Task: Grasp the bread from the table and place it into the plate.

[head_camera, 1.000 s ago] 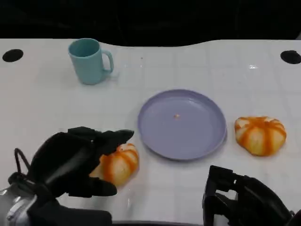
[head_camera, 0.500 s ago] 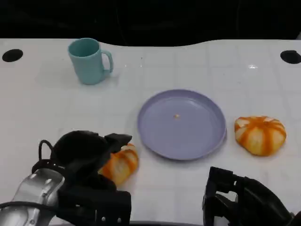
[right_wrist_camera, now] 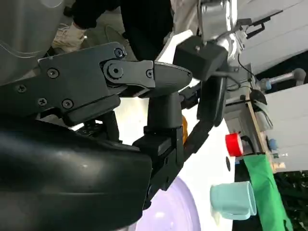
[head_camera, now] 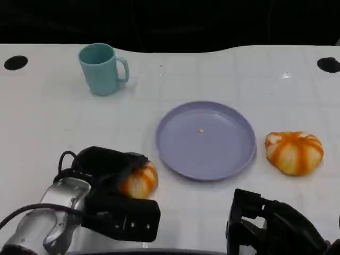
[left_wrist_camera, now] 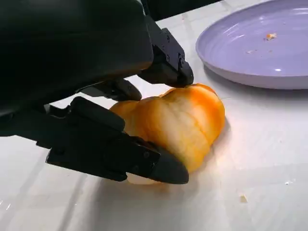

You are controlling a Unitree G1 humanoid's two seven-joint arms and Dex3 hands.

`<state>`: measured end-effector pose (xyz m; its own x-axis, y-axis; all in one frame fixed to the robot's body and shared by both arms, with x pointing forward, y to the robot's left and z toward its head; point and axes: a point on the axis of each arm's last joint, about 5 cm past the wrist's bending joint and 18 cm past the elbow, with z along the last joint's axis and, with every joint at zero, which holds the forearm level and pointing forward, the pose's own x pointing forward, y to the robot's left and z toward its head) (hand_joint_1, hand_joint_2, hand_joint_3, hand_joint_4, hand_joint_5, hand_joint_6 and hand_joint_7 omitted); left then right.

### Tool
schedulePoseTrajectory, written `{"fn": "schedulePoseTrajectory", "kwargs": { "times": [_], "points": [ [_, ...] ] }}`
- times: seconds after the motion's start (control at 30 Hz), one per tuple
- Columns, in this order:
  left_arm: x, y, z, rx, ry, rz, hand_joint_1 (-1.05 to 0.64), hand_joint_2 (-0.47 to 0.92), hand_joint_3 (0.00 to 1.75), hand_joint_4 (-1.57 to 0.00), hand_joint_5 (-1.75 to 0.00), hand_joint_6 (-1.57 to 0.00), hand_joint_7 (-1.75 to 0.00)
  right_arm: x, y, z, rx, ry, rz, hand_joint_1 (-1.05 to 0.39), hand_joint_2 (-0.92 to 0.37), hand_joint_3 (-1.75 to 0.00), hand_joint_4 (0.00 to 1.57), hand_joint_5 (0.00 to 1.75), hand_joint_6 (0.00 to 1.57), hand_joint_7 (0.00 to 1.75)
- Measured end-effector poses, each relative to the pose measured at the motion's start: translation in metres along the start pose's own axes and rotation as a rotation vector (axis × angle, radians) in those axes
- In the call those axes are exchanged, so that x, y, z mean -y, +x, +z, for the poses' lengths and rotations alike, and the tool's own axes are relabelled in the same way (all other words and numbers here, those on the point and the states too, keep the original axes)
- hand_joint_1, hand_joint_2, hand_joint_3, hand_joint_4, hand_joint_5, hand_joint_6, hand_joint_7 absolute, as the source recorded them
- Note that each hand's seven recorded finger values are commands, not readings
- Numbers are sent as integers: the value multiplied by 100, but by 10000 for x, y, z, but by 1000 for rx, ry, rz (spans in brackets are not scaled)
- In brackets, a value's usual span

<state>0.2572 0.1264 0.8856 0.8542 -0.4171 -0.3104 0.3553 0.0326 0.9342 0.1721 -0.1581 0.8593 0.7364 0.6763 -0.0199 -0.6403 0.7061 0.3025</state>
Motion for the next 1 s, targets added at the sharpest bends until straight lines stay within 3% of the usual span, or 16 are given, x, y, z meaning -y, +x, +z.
{"fn": "schedulePoseTrajectory", "kwargs": {
  "times": [0.03, 0.07, 0.13, 0.17, 0.23, 0.4, 0.43, 0.67, 0.73, 0.93, 1.0],
  "points": [
    [-3, 9, -5, 0, -2, 0, -44, 92, 7, -59, -100, -76, -14, -5, -3, -1, -3, 3, -3, -50, -92, -40, 59, 175, 44, 168],
    [-3, 15, -11, 4, -12, 7, -42, 92, 10, -58, -116, -85, -18, -10, -4, 0, -7, 6, -6, -51, -92, -40, 59, 175, 44, 168],
    [2, 16, -31, 19, -31, 25, -38, 92, 21, -70, -131, -97, -39, -15, -3, 5, -8, 10, -8, -51, -92, -40, 59, 175, 44, 168],
    [7, 11, -45, 28, -39, 34, -36, 92, 28, -74, -143, -94, -66, -17, -2, 7, -10, 13, -9, -51, -92, -40, 59, 175, 44, 168],
    [21, 0, -75, 45, -50, 59, -36, 92, 43, -73, -155, -83, -99, -24, 3, 16, -10, 12, -8, -50, -92, -40, 59, 175, 44, 168],
    [32, -26, -121, 70, -48, 117, -34, 92, 54, -72, -166, -73, -112, -41, 17, 38, -2, -3, -2, -47, -92, -43, 60, 175, 44, 166],
    [41, -33, -126, 73, -55, 133, -34, 92, 55, -72, -170, -71, -122, -39, 16, 41, 0, -8, -2, -48, -92, -43, 60, 175, 44, 166],
    [150, -118, -145, 58, -84, 288, -29, 90, 45, -77, -175, -62, -148, -20, 0, 17, -8, -6, -3, -48, -92, -42, 61, 175, 45, 165],
    [177, -147, -157, 47, -92, 341, -29, 91, 45, -76, -175, -55, -164, -15, -3, 4, -10, 0, -3, -48, -92, -43, 60, 175, 45, 165],
    [157, -190, -194, 28, -88, 446, -31, 91, 38, -73, -175, -59, -153, 4, -16, 1, 1, -2, -8, -50, -92, -43, 60, 175, 45, 167],
    [142, -193, -190, 26, -86, 473, -30, 90, 35, -74, -175, -53, -168, 8, -20, 3, 2, -2, -10, -49, -92, -42, 60, 175, 45, 168]
  ]
}}
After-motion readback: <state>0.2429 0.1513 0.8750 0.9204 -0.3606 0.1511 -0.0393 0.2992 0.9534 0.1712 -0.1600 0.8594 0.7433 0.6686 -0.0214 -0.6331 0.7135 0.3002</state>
